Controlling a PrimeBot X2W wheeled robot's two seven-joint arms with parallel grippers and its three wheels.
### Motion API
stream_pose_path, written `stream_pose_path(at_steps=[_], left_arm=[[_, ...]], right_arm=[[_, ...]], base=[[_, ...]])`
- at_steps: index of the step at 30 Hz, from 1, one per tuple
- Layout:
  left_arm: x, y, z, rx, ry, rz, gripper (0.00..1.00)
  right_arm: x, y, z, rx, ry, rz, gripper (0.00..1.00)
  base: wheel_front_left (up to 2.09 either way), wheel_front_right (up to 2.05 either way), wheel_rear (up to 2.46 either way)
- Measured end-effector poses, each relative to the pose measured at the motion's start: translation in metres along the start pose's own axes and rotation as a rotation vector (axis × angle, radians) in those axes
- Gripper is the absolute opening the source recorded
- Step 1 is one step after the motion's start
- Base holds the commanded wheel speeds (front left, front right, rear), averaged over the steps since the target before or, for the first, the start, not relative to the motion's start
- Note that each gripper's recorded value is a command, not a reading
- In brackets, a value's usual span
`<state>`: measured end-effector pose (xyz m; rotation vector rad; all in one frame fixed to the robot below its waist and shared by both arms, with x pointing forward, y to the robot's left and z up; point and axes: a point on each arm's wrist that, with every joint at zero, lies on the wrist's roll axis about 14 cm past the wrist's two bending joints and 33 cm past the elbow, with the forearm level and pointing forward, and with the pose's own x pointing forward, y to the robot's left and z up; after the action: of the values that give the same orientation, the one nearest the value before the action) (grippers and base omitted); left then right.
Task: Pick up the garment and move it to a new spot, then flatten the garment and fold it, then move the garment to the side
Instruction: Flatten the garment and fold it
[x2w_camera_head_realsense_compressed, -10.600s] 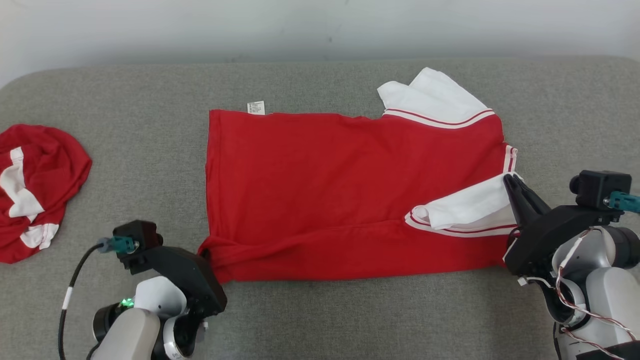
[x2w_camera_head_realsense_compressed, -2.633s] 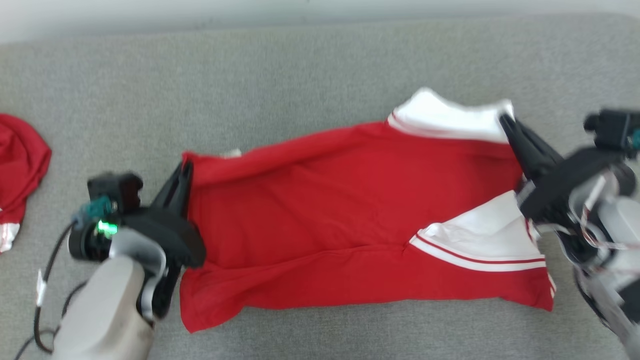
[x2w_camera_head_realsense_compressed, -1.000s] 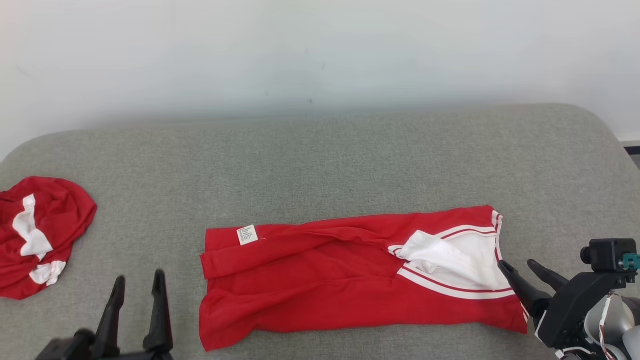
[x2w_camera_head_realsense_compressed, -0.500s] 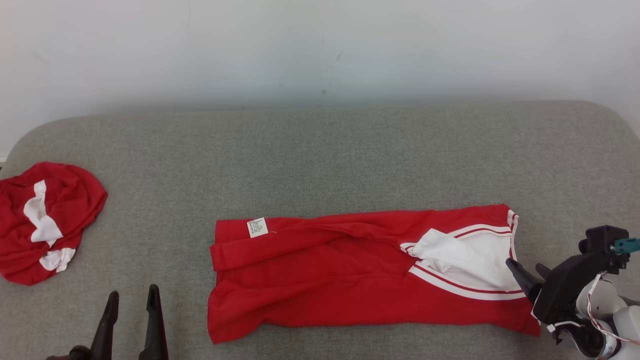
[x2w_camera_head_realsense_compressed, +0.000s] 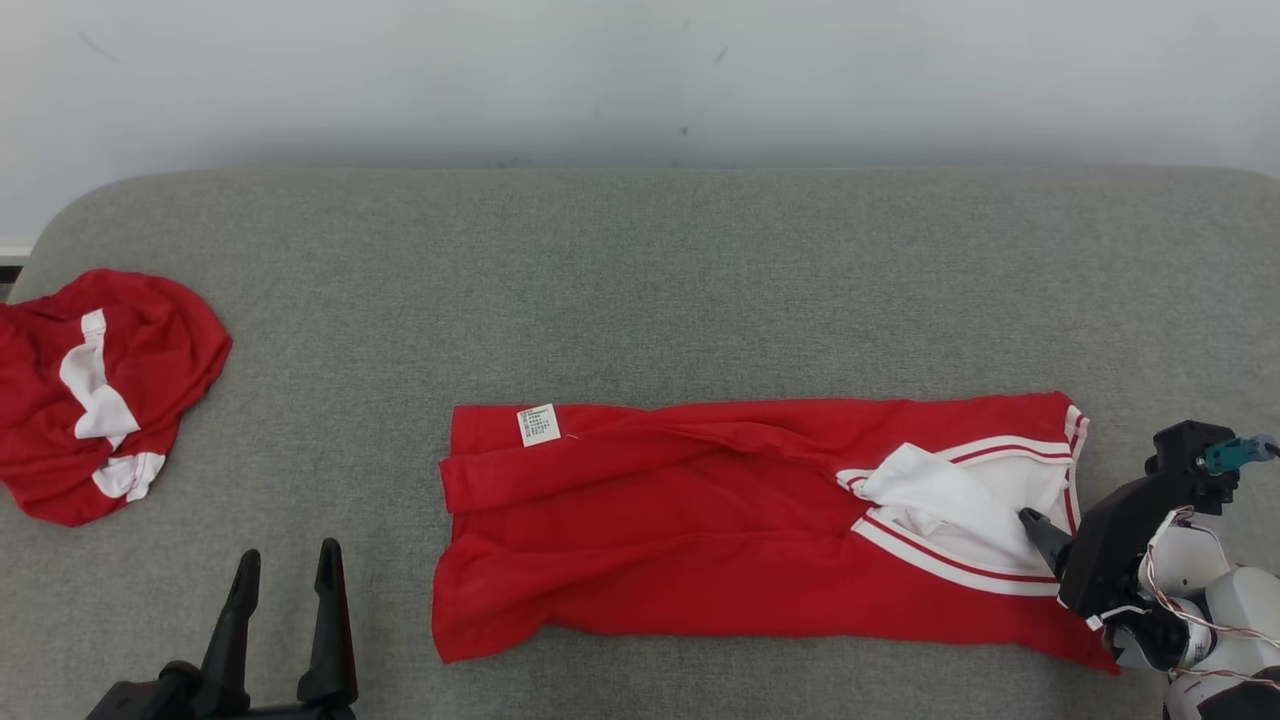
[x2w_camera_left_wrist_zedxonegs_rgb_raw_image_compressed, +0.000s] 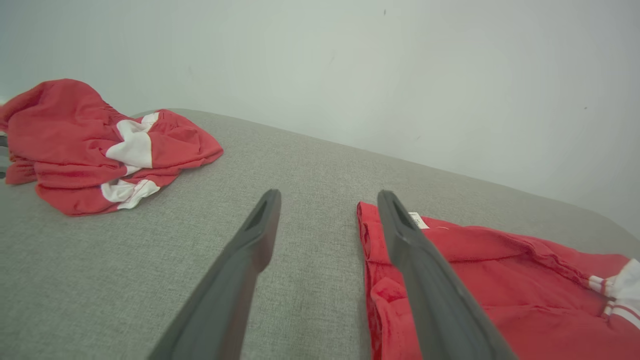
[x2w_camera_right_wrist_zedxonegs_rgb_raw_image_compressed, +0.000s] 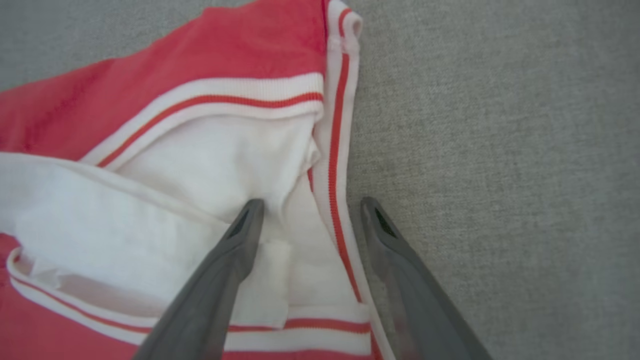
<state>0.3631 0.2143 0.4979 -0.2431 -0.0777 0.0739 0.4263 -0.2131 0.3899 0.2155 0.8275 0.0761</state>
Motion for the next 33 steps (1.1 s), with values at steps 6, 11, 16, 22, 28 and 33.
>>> stream_pose_path(at_steps=[6,11,16,22,28,33], left_arm=[[0.002,0.005,-0.002,0.002,0.005,0.017,1.00],[0.002,0.008,-0.002,0.002,0.005,0.025,1.00],[0.004,0.005,-0.001,0.000,0.003,0.016,1.00],[0.007,-0.001,-0.002,-0.005,0.001,-0.003,1.00],[0.008,-0.007,-0.002,-0.011,0.002,-0.017,1.00],[0.007,-0.009,0.001,-0.010,-0.007,-0.022,1.00]], right_arm=[[0.013,0.006,-0.004,0.004,0.041,0.000,0.99],[0.016,0.012,-0.005,-0.021,0.063,0.010,0.00],[0.011,-0.002,0.003,-0.034,0.027,-0.027,0.00],[-0.011,-0.068,0.019,-0.079,-0.018,-0.209,0.00],[-0.046,-0.129,0.043,-0.149,-0.078,-0.413,0.00],[-0.056,-0.129,0.047,-0.153,-0.103,-0.446,0.00]], base=[[0.00,0.00,0.00],[0.00,0.00,0.00],[0.00,0.00,0.00],[0.00,0.00,0.00],[0.00,0.00,0.00],[0.00,0.00,0.00]])
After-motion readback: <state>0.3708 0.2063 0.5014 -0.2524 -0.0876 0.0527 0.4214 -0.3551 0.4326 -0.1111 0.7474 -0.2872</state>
